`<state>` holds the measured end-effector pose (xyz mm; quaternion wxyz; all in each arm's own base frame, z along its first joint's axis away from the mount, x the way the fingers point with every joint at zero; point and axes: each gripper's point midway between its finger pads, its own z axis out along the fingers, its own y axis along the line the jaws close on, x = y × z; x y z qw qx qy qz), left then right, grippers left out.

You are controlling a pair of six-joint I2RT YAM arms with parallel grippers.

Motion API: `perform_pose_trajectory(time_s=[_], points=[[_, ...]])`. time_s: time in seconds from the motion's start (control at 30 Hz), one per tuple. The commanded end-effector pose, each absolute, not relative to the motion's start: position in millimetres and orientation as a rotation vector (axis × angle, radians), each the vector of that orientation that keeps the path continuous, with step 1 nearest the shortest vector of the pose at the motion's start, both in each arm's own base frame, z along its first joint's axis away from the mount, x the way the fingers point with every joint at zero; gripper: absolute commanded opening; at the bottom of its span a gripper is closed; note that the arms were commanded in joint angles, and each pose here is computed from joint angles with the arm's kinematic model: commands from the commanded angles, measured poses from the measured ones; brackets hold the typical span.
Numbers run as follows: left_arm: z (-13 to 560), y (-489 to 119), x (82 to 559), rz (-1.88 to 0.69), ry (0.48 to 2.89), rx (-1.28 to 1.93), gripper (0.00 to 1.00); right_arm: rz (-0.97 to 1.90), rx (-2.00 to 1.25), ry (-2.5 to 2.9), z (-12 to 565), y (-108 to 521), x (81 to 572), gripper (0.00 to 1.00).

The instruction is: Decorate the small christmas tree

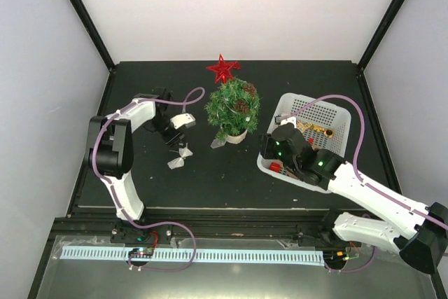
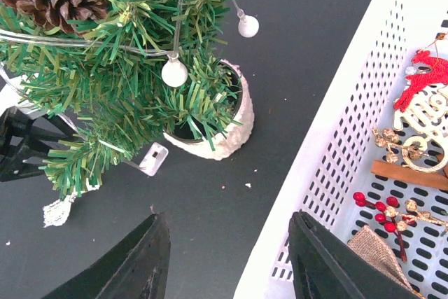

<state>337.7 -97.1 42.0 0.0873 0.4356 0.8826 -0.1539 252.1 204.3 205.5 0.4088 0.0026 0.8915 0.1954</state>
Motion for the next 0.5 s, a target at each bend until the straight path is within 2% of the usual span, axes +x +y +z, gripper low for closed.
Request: perform_pose_trajectory(time_s=[0.0, 0.23, 0.4, 0.47], points=[[32.8, -103.2, 337.9, -0.435, 2.607, 1.341, 0.57, 0.484, 0.022, 2.240, 204.4, 201.4, 253.2, 0.49], [17.7, -101.3, 326.8, -0.364, 2.621, 1.378, 0.54, 0.468, 0.012, 2.250, 197.3, 203.3, 255.3, 0.49], [5.8, -91.6, 319.4, -0.224, 2.609, 1.406, 0.54, 0.481, 0.005, 2.249, 197.7, 206.3, 255.7, 0.49], [3.2, -88.3, 318.2, -0.184, 2.602, 1.402, 0.50, 0.485, 0.006, 2.247, 197.9, 206.6, 255.4, 0.49]])
